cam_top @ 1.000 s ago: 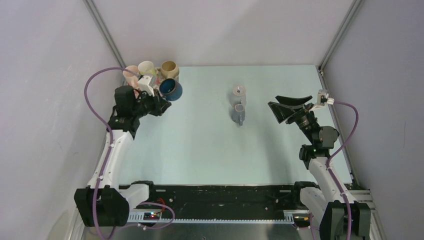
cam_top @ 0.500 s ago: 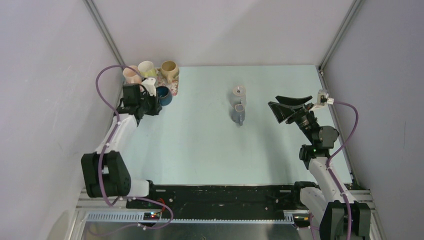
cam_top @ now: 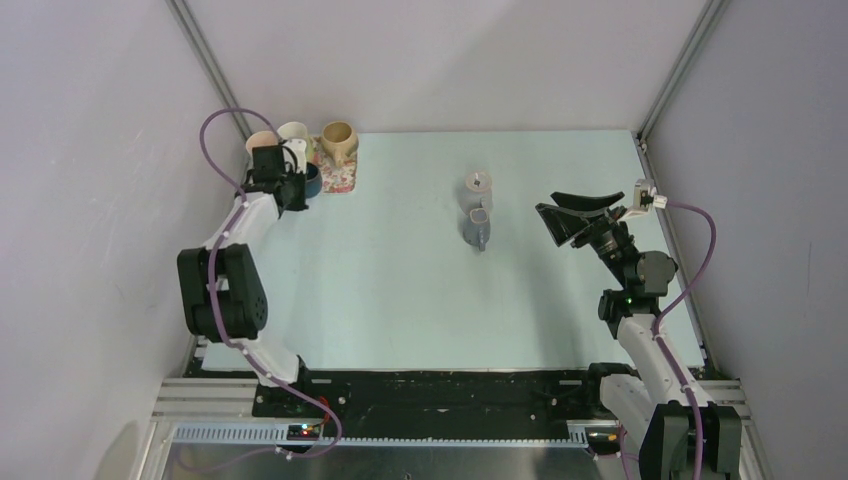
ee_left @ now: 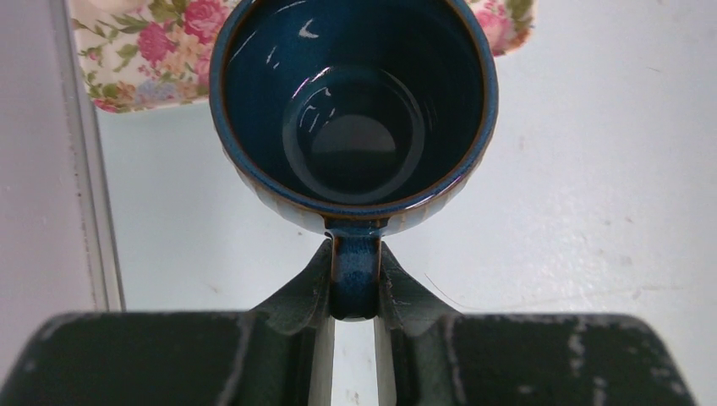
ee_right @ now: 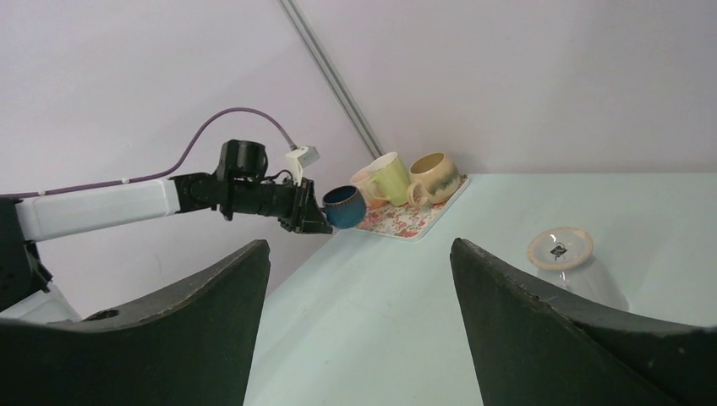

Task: Turn the mug right side up
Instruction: Place the cup on the tray.

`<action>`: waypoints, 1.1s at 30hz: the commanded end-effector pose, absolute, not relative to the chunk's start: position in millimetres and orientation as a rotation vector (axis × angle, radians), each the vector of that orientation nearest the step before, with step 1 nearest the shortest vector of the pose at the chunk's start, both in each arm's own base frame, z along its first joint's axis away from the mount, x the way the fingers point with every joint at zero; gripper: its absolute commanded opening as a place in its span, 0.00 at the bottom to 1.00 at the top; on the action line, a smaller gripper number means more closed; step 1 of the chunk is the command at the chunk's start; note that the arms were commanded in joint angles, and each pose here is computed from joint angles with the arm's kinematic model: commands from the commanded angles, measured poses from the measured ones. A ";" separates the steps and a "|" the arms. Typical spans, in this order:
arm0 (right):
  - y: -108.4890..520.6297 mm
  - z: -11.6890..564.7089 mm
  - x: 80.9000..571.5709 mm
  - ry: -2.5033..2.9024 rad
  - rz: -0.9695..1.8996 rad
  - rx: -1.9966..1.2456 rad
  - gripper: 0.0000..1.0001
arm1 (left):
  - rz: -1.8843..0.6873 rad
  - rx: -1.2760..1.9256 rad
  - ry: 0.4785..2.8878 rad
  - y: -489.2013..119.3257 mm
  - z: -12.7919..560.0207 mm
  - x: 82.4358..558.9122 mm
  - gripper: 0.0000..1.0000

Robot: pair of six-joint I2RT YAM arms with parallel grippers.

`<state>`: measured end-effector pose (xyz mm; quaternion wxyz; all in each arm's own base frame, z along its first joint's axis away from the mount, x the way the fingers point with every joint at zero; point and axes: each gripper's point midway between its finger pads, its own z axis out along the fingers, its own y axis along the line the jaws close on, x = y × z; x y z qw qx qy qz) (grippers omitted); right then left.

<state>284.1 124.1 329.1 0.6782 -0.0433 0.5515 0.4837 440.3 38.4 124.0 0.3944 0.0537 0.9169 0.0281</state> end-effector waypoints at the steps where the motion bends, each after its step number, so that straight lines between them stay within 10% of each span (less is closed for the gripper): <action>1: 123.1 347.1 282.5 1.181 1.052 -0.136 0.83 | 0.240 0.110 2.202 66.5 158.7 479.0 0.00; 33: 124.8 332.0 295.1 1.222 1.034 -0.137 0.83 | 0.302 0.037 2.384 111.9 113.1 520.7 0.00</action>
